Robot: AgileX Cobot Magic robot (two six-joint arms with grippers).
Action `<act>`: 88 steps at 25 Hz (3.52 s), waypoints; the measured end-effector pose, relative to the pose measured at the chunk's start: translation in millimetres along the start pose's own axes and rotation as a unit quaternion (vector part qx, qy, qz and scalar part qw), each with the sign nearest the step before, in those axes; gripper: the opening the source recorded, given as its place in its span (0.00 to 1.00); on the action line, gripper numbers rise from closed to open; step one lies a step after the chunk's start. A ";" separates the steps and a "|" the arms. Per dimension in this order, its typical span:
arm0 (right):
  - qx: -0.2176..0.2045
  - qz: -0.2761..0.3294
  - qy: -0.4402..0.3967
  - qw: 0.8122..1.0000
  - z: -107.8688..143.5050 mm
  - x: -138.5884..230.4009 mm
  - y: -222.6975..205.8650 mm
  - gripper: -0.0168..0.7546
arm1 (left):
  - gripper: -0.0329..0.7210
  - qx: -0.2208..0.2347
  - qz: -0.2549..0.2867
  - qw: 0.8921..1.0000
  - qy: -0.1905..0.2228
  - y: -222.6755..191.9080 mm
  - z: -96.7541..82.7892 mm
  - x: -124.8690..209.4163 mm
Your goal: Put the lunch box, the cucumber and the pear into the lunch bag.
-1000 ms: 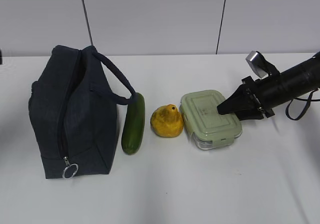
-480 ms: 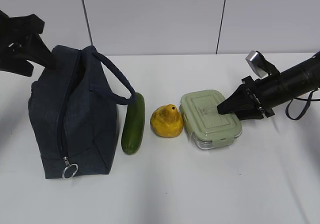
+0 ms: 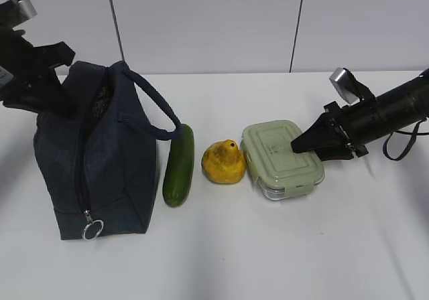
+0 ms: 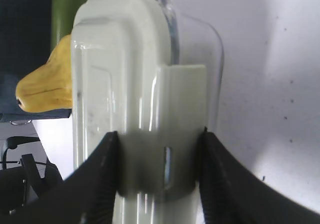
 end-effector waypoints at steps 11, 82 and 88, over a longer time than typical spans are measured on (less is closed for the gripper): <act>0.001 -0.001 0.000 1.000 0.4 -0.4 0.5 0.46 | 0.04 -0.011 -0.060 0.994 -0.093 30.2 -42.2 -32.1; 0.041 -0.051 0.051 0.997 52.9 -14.9 42.3 0.45 | 0.04 -0.189 -0.039 0.960 -0.203 -14.7 -96.8 -29.4; 0.029 -0.065 0.041 0.997 55.8 -18.0 42.5 0.45 | 0.04 -0.189 -0.038 0.961 -0.198 -20.0 -98.1 -29.5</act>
Point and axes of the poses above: a point on each arm's last joint axis where the gripper is mounted, y pointing back along that axis away from the gripper, z along the wrist's bending axis when the last joint is at zero, x = y × z, the point moved 3 cm from there along -y, pointing out along that axis toward the gripper, and after that the axes turned 3 degrees about -y, right-handed, at the moved point
